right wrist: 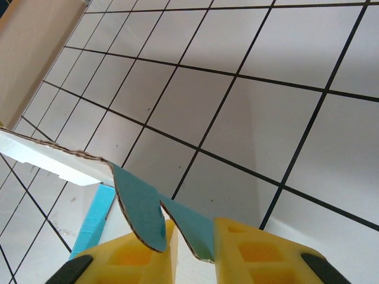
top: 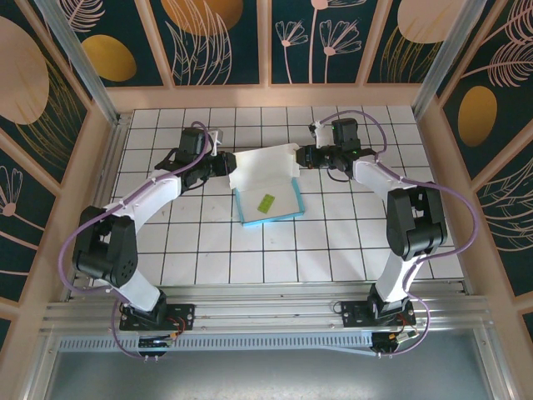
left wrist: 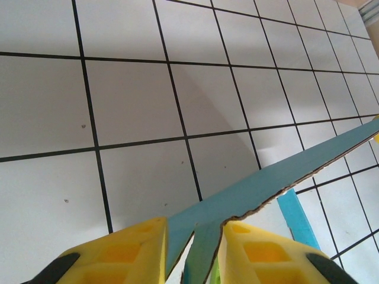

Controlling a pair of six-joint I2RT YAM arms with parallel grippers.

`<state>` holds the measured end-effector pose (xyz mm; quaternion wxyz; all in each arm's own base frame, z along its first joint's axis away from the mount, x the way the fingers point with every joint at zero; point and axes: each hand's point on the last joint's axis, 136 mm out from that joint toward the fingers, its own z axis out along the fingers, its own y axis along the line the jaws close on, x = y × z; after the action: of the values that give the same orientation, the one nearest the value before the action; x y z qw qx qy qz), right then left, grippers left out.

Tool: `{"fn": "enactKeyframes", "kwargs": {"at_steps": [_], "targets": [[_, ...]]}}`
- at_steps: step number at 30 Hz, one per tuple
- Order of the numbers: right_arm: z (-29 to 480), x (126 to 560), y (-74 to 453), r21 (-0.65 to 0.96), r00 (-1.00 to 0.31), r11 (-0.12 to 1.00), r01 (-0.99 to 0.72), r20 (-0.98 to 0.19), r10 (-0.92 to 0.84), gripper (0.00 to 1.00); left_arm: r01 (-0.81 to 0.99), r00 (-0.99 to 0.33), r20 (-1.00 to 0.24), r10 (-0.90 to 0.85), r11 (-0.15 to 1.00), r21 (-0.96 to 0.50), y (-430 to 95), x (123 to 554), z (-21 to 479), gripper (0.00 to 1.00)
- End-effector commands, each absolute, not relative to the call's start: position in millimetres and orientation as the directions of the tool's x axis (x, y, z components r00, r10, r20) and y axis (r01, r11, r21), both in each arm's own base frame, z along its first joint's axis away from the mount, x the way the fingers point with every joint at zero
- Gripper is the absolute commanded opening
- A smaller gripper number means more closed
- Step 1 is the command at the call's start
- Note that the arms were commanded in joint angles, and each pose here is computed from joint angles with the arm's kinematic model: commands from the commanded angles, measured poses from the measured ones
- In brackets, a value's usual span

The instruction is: Fold the paper box

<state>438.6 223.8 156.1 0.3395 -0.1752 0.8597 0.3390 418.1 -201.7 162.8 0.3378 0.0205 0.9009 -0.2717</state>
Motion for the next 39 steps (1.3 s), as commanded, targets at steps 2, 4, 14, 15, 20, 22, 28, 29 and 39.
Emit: {"fn": "enactKeyframes", "kwargs": {"at_steps": [2,4,14,15,20,22,28,29,39], "targets": [[161,441,226,0.463,-0.699,0.699,-0.544,-0.711,-0.073,0.23,0.199,-0.791,-0.594,-0.147,0.856,-0.476,-203,417,160,0.27],[162,441,227,0.461,-0.696,0.698,-0.548,-0.714,-0.074,0.23,0.196,-0.787,-0.599,-0.148,0.861,-0.469,-201,416,162,0.27],[159,436,233,0.501,-0.716,0.709,-0.497,-0.698,-0.01,0.2,0.155,-0.791,-0.563,-0.239,0.811,-0.564,-207,411,161,0.24],[159,435,233,0.51,-0.722,0.711,-0.484,-0.692,0.005,0.2,0.144,-0.791,-0.556,-0.255,0.806,-0.575,-207,410,160,0.22],[158,428,233,0.544,-0.731,0.712,-0.444,-0.68,0.064,0.2,0.109,-0.792,-0.525,-0.312,0.773,-0.625,-209,406,157,0.21],[157,424,232,0.549,-0.732,0.713,-0.437,-0.678,0.074,0.2,0.101,-0.791,-0.518,-0.326,0.766,-0.635,-209,404,155,0.21],[152,415,235,0.552,-0.736,0.714,-0.43,-0.672,0.077,0.2,0.08,-0.793,-0.494,-0.355,0.744,-0.663,-209,398,152,0.22],[152,414,236,0.553,-0.737,0.713,-0.43,-0.672,0.077,0.2,0.08,-0.792,-0.493,-0.36,0.739,-0.669,-210,399,153,0.22],[145,402,237,0.553,-0.738,0.713,-0.431,-0.67,0.073,0.2,0.064,-0.801,-0.47,-0.371,0.727,-0.684,-210,384,143,0.22]]}}
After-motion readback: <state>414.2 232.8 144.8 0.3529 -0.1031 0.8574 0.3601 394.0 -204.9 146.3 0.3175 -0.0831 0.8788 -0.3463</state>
